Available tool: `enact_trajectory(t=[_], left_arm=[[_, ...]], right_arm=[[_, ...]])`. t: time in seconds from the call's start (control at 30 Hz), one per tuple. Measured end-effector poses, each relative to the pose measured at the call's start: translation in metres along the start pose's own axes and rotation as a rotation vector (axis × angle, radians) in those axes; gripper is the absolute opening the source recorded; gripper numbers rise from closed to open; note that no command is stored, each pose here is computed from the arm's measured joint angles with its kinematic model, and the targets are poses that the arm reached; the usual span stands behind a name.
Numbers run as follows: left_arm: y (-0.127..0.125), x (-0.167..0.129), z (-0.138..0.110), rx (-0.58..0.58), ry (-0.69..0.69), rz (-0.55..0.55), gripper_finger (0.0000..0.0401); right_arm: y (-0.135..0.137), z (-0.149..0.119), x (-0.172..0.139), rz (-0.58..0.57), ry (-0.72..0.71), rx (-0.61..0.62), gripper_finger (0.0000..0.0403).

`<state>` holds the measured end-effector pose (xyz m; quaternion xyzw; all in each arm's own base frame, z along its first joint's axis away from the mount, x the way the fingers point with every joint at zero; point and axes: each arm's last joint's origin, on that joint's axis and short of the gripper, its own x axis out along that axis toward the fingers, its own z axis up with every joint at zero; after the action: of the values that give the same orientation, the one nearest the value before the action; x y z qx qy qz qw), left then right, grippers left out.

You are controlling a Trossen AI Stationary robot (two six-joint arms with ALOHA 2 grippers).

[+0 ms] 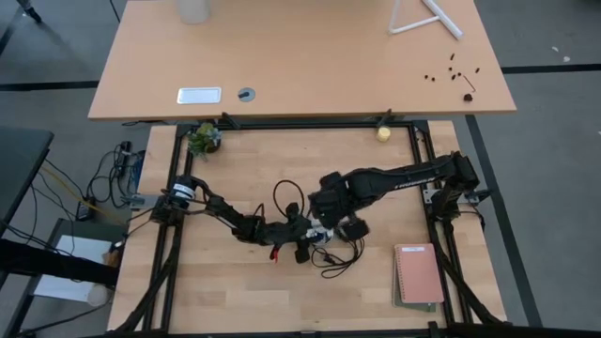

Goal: Screw lightbulb
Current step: Insert the lightbulb into the lamp

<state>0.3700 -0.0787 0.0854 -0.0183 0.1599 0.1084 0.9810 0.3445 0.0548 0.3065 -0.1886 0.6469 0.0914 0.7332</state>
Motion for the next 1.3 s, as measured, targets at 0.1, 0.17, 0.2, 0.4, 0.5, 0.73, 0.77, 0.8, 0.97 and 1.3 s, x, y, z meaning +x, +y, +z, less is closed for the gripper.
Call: enact_trajectory(t=[0.1,0.17,0.2,0.4,0.5,0.73,0.77,0.8,0.97,1.3], left_arm=[[0.0,0.0,0.0,0.0,0.001,-0.009,0.0202],[-0.001,0.0,0.0,0.0,0.003,-0.017,0.0202],[-0.001,0.0,0.0,-0.001,0.004,-0.028,0.0202],[-0.001,0.0,0.0,0.003,0.006,-0.039,0.0202],[-0.002,0.0,0.0,0.022,0.005,-0.047,0.0202],[-0.002,0.0,0.0,0.023,0.003,-0.054,0.0202],[-0.002,0.0,0.0,0.024,0.002,-0.052,0.0202],[-0.001,0.0,0.0,0.024,0.002,-0.05,0.0202],[0.0,0.001,0.0,0.021,0.001,-0.044,0.0202],[0.001,0.001,0.001,0.019,0.0,-0.036,0.0202]], right_arm=[[0.002,-0.002,0.007,0.0,0.02,-0.306,0.0388],[0.002,-0.002,0.013,0.001,0.03,-0.483,0.0384],[0.001,-0.001,0.015,-0.013,0.026,-0.532,0.0381],[-0.008,0.005,0.029,-0.036,-0.067,-0.605,0.0373],[-0.007,0.004,0.04,-0.008,-0.086,-0.642,0.0372],[-0.004,0.007,0.062,-0.036,-0.137,-0.719,0.0372],[-0.004,0.007,0.065,-0.034,-0.147,-0.724,0.0372],[-0.003,0.007,0.067,-0.027,-0.156,-0.727,0.0372],[-0.002,0.011,0.072,-0.013,-0.237,-0.697,0.0372],[0.001,0.018,0.078,0.033,-0.287,-0.549,0.0363]])
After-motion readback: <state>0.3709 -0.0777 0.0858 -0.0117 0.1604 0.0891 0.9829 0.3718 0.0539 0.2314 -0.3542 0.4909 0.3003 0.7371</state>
